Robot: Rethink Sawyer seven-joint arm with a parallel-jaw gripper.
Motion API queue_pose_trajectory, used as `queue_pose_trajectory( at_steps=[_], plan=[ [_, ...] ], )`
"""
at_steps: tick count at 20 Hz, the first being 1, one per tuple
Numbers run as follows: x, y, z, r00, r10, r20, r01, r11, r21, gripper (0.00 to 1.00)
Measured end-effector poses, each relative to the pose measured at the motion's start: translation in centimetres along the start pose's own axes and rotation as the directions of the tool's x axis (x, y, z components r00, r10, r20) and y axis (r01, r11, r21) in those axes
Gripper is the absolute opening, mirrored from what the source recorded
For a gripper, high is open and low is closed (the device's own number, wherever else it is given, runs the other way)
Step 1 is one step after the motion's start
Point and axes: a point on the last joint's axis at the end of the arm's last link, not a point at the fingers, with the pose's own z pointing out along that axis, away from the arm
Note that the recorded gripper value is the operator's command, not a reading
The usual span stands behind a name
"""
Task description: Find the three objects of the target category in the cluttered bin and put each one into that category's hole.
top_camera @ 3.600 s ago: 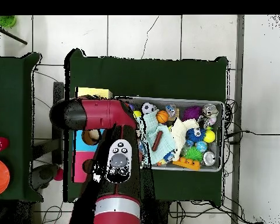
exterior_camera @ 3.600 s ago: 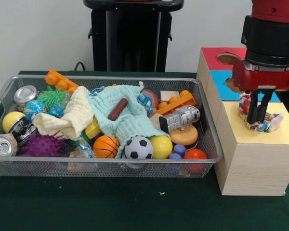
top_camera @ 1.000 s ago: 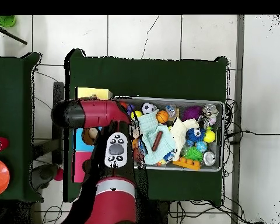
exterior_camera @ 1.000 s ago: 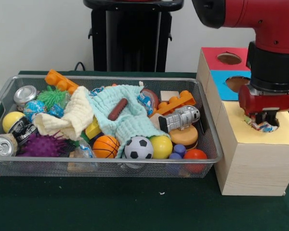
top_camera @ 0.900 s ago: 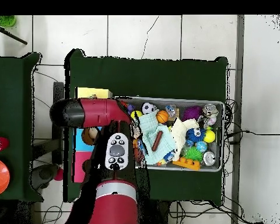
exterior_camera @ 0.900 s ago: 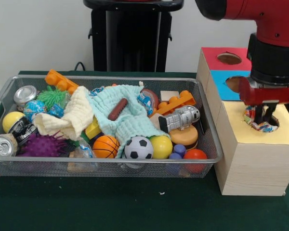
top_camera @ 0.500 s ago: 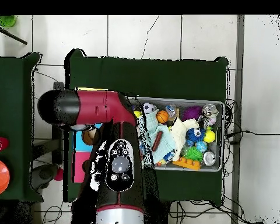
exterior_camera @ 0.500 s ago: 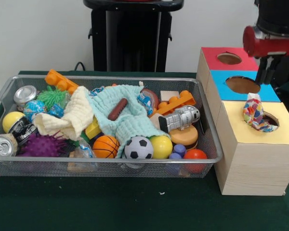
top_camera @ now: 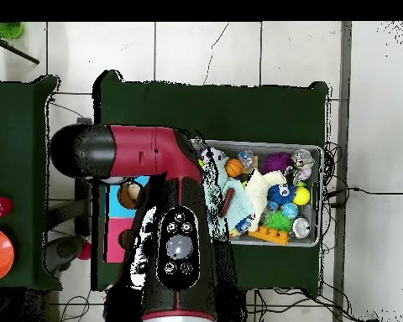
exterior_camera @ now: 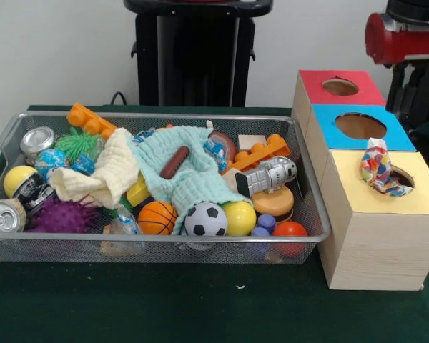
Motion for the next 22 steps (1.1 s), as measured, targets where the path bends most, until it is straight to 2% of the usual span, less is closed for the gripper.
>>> queue_pose_trajectory(
  at_steps=[4, 7, 8, 13, 18, 22],
  plan=[
    [-0.6, -0.2, 1.7, 0.9983, -0.011, 0.058, 0.010, 0.9998, 0.017, 0.00],
    [-1.0, -0.4, 3.1, 0.9944, -0.024, 0.103, 0.020, 0.9992, 0.034, 0.00],
    [-1.2, -0.6, 4.3, 0.9908, -0.035, 0.131, 0.029, 0.9985, 0.047, 0.00],
    [-1.1, -0.9, 6.5, 0.9871, -0.056, 0.150, 0.046, 0.9967, 0.067, 0.00],
    [-0.5, -0.9, 9.4, 0.9868, -0.083, 0.139, 0.071, 0.9937, 0.087, 0.00],
    [-1.2, -0.4, 9.6, 0.9814, -0.110, 0.157, 0.094, 0.9899, 0.106, 0.00]
  ],
)
